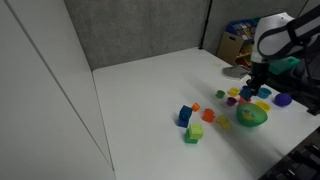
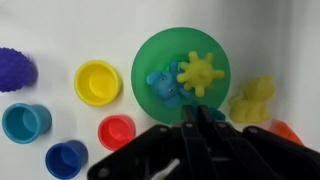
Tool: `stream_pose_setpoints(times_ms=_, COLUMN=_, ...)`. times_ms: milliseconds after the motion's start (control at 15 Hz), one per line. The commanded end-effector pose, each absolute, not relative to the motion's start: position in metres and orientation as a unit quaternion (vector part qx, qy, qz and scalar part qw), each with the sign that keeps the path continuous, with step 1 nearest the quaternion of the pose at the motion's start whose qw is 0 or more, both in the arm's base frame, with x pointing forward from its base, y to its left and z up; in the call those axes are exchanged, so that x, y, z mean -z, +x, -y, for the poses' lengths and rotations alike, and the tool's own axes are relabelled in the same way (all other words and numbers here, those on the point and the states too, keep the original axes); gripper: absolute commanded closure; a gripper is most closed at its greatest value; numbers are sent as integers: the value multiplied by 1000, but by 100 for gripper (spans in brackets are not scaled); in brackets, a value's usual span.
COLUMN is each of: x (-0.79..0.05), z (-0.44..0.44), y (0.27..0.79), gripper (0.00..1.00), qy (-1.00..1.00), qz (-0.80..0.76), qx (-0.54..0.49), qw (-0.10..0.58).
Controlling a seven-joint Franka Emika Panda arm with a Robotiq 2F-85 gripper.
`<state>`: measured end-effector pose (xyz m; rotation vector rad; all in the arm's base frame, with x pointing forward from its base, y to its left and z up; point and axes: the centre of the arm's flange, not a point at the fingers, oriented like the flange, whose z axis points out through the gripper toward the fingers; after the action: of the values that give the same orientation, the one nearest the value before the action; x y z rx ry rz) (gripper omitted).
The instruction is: Remove the green toy from the green bowl and put it on the table
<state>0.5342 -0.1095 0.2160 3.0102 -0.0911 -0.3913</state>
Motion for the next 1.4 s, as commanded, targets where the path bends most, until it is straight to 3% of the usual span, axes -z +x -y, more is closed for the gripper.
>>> stream_pose_setpoints(times_ms=0, x=-209, z=79, y=569, gripper=96, qy=989, qz=18, qx=121, qw=89)
stream_pose_setpoints(times_ms=1000, x=-86, z=18, y=643, gripper=95, qy=974, qz=-17, qx=123, qw=191)
stream_pose_setpoints(times_ms=1067, x=-86, z=17, y=645, gripper=91, qy=974, qz=-18, qx=122, qw=192)
stream_pose_setpoints(times_ms=1133, x=-87, z=17, y=645, gripper=64, qy=974, qz=-20, qx=119, qw=192)
stream_pose_setpoints(times_ms=1267, x=-96, z=14, y=646, gripper=63, qy=975, qz=-25, qx=113, qw=188)
stream_pose_setpoints(times_ms=1333, x=-103, z=13, y=646, gripper=56, qy=977, qz=-28, qx=110, qw=183)
